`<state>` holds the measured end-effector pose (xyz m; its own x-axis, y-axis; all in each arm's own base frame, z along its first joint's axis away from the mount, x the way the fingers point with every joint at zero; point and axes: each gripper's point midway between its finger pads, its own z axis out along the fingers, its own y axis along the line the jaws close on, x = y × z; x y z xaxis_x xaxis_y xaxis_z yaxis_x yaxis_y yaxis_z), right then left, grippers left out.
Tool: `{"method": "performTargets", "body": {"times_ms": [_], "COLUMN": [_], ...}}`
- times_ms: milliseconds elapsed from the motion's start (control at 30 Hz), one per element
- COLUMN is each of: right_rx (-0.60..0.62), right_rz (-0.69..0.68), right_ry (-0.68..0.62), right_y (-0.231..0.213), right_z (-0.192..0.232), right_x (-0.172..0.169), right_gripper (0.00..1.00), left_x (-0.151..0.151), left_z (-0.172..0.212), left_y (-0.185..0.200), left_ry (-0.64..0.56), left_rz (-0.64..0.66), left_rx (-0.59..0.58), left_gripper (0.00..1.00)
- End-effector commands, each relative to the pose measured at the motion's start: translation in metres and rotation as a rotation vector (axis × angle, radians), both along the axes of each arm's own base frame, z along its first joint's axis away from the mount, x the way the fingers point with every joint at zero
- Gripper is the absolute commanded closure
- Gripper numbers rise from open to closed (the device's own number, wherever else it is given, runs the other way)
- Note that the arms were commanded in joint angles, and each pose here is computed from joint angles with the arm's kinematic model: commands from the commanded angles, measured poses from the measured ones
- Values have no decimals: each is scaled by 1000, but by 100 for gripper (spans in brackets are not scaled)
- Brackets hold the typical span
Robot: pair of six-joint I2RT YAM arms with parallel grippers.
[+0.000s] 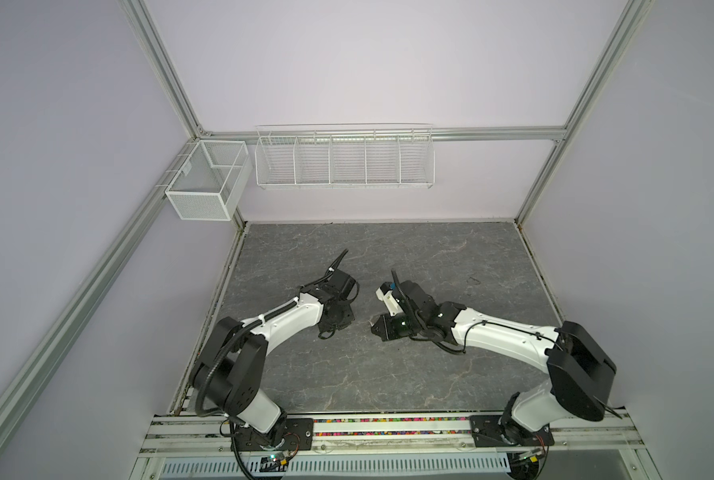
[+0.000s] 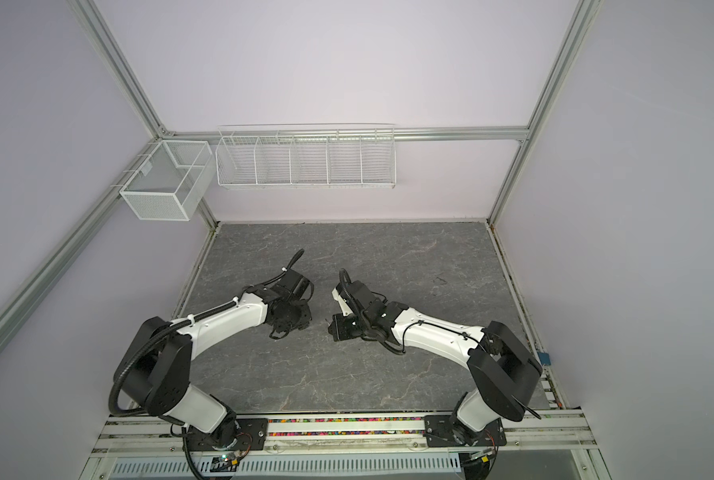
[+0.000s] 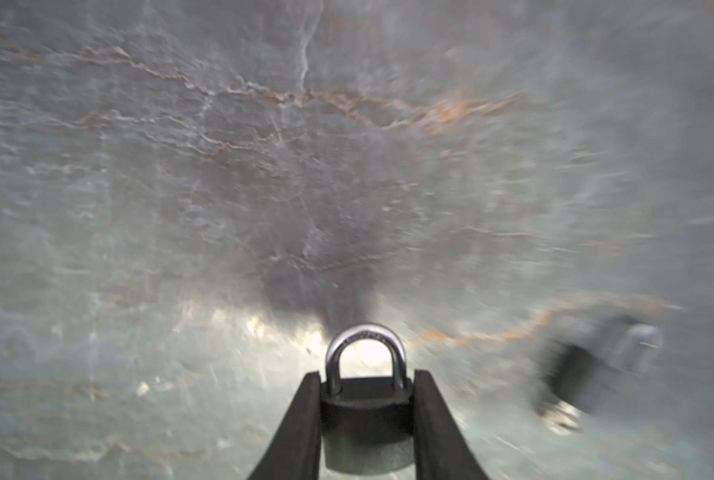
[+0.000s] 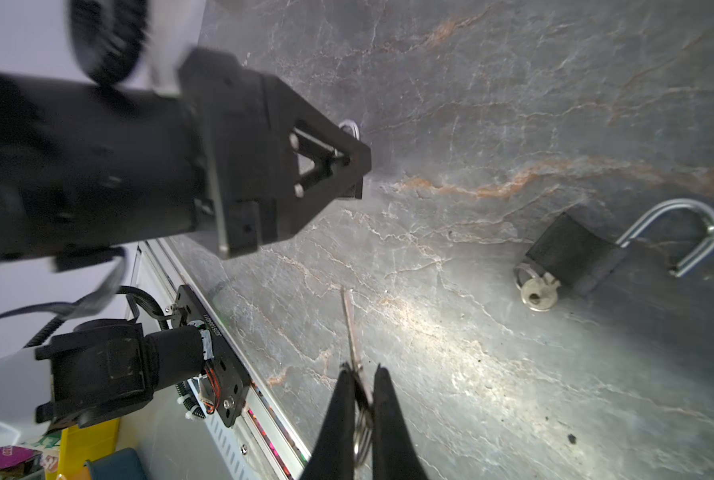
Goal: Unlock with the key
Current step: 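Lift the black padlock with the left gripper while the right brings the key toward it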
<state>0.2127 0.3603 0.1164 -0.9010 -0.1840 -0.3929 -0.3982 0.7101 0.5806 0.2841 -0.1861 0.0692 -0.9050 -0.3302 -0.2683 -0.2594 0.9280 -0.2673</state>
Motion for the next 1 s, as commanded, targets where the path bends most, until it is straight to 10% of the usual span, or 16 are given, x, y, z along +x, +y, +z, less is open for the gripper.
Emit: {"method": "performTargets", "body": {"times_ms": [0,333,967], "right_rx": [23,95,104], "right_rz": [-55,-153,-175], "right_ry": [4,-96,-111], "right_y": [11,39,46], "right_z": [0,19,29], "right_x": [-1,13,30], "right_gripper": [94,94,94], "left_x": [4,2,0], "left_z": [26,79,97], "left_y": [-12,-16,-22], "left_ry": [-56,-151,-178], "left_rz": [83,212,180], "left_rx": [-137,-352,-408], "left_gripper": [96,100,100]}}
